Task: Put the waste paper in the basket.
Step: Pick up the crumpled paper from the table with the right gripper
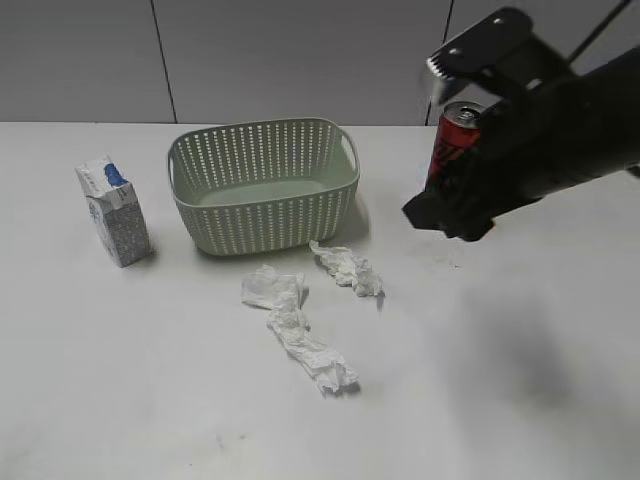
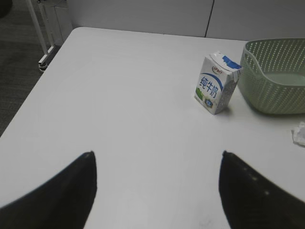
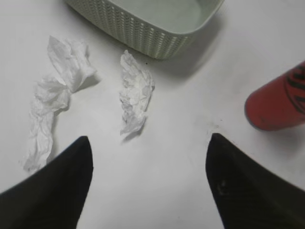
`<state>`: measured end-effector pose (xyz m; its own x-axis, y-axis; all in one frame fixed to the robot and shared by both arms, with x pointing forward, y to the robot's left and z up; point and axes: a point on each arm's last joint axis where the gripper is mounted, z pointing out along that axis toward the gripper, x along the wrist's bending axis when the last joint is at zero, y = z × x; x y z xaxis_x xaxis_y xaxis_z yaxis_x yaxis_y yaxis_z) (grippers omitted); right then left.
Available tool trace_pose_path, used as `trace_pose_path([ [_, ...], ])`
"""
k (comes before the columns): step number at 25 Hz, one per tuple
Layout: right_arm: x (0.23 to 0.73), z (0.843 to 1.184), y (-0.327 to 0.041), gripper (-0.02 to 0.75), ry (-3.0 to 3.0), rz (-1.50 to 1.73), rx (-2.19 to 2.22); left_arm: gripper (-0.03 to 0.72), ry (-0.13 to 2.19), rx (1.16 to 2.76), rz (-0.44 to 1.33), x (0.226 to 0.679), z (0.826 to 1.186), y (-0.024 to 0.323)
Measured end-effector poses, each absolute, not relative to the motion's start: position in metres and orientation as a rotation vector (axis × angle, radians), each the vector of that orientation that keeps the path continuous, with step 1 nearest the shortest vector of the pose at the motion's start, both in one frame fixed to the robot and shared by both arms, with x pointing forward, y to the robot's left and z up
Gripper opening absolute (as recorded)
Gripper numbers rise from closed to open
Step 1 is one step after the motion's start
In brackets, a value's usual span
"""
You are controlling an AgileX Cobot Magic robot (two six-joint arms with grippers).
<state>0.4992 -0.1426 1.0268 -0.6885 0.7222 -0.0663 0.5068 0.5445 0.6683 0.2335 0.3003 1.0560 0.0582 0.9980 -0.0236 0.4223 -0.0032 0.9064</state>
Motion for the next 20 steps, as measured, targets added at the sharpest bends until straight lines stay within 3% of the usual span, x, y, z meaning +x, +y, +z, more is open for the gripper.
trace_pose_path([
  [9,0.542,0.968,-0.115,0.561,2.487,0.82,1.054,0.591,1.477,1.54,0.913,0.233,1.056,0.3],
  [20,0.554,0.916,-0.084,0.561,2.562,0.764,1.021,0.599,1.475,1.542,0.914,0.233,1.056,0.3],
])
